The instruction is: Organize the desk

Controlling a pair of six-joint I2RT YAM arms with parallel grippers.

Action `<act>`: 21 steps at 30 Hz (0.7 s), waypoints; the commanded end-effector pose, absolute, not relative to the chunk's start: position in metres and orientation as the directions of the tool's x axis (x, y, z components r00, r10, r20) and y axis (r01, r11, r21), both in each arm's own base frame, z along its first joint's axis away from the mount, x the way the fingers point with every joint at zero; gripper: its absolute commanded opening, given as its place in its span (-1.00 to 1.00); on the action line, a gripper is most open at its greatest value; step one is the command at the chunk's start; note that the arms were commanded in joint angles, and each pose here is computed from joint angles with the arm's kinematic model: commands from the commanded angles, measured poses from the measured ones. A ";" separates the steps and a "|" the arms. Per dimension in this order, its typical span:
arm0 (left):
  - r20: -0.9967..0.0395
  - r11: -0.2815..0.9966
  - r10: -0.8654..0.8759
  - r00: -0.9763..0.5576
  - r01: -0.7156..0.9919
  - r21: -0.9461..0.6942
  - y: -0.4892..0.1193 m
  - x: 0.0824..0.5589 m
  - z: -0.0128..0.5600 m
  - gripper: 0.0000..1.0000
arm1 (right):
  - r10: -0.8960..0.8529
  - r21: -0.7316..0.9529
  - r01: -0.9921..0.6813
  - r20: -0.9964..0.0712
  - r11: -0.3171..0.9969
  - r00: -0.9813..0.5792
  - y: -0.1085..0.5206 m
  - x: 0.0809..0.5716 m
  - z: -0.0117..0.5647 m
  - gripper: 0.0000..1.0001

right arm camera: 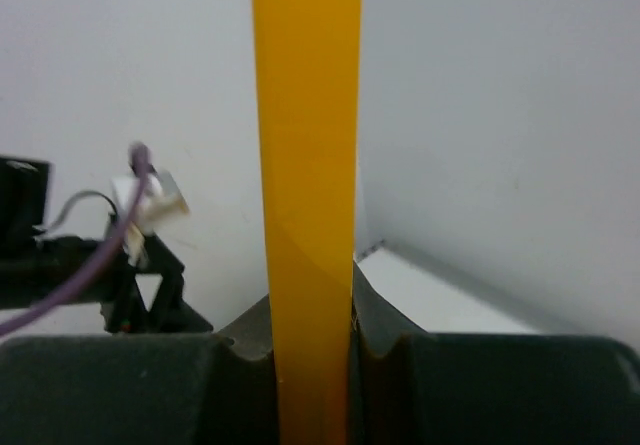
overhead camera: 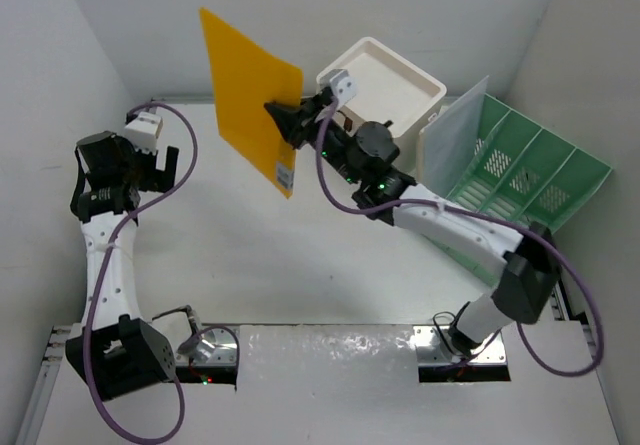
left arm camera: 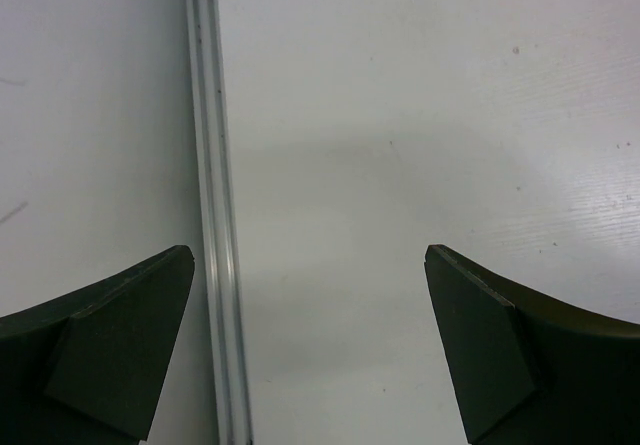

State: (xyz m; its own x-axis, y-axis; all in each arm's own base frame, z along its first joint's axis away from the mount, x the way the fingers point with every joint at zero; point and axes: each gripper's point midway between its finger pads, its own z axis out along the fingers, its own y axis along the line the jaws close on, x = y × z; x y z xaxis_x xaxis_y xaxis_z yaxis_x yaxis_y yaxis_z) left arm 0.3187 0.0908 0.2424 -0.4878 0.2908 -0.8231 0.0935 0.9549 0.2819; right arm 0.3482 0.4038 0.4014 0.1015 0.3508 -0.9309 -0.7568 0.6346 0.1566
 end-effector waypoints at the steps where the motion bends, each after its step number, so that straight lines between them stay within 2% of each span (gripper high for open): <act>1: -0.831 0.970 0.218 -0.512 0.023 0.240 0.100 0.323 0.233 0.99 | 0.333 -0.016 -0.747 -0.889 0.664 0.315 0.369 0.319 0.468 -1.00; 2: -0.832 0.972 0.210 -0.514 0.021 0.232 0.099 0.323 0.231 0.99 | 0.331 -0.027 -0.725 -0.877 0.689 0.347 0.356 0.315 0.481 -1.00; 5: -0.834 0.976 0.195 -0.516 0.021 0.215 0.098 0.324 0.226 0.99 | 0.261 -0.016 -0.506 -0.842 0.862 0.471 0.282 0.312 0.521 -1.00; 6: -0.836 0.978 0.186 -0.516 0.018 0.207 0.097 0.325 0.224 0.99 | 0.186 0.038 -0.285 -0.838 0.958 0.513 0.224 0.314 0.531 -1.00; 7: -0.835 0.980 0.178 -0.521 0.017 0.198 0.097 0.325 0.221 0.99 | 0.143 0.069 -0.157 -0.840 0.985 0.524 0.194 0.311 0.533 -1.00; 8: -0.837 0.982 0.173 -0.520 0.025 0.188 0.095 0.326 0.220 0.99 | 0.045 0.091 0.059 -0.837 0.994 0.545 0.142 0.301 0.533 -1.00; 11: -0.833 0.985 0.161 -0.529 0.034 0.168 0.092 0.327 0.217 0.99 | -0.125 0.072 0.317 -0.819 0.946 0.559 0.084 0.276 0.539 -1.00; 14: -0.831 0.986 0.152 -0.535 0.024 0.165 0.094 0.328 0.214 0.99 | -0.252 0.016 0.464 -0.822 0.886 0.510 0.056 0.261 0.543 -1.00; 17: -0.834 0.988 0.147 -0.532 0.046 0.145 0.089 0.329 0.210 0.99 | -0.356 -0.015 0.582 -0.805 0.813 0.476 0.038 0.249 0.542 -1.00; 21: -0.828 0.992 0.129 -0.546 0.066 0.111 0.084 0.332 0.200 0.99 | -0.373 0.000 0.643 -0.815 0.766 0.444 0.019 0.253 0.523 -1.00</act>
State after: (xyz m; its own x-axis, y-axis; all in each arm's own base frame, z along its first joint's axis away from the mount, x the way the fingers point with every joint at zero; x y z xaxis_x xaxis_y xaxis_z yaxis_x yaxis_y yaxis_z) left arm 0.3236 0.0864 0.1967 -0.5780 0.1479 -0.8025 0.0608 0.9885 0.1385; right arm 0.2795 0.0665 0.5261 0.4181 -0.4194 -0.8058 0.5171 0.8392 -0.1684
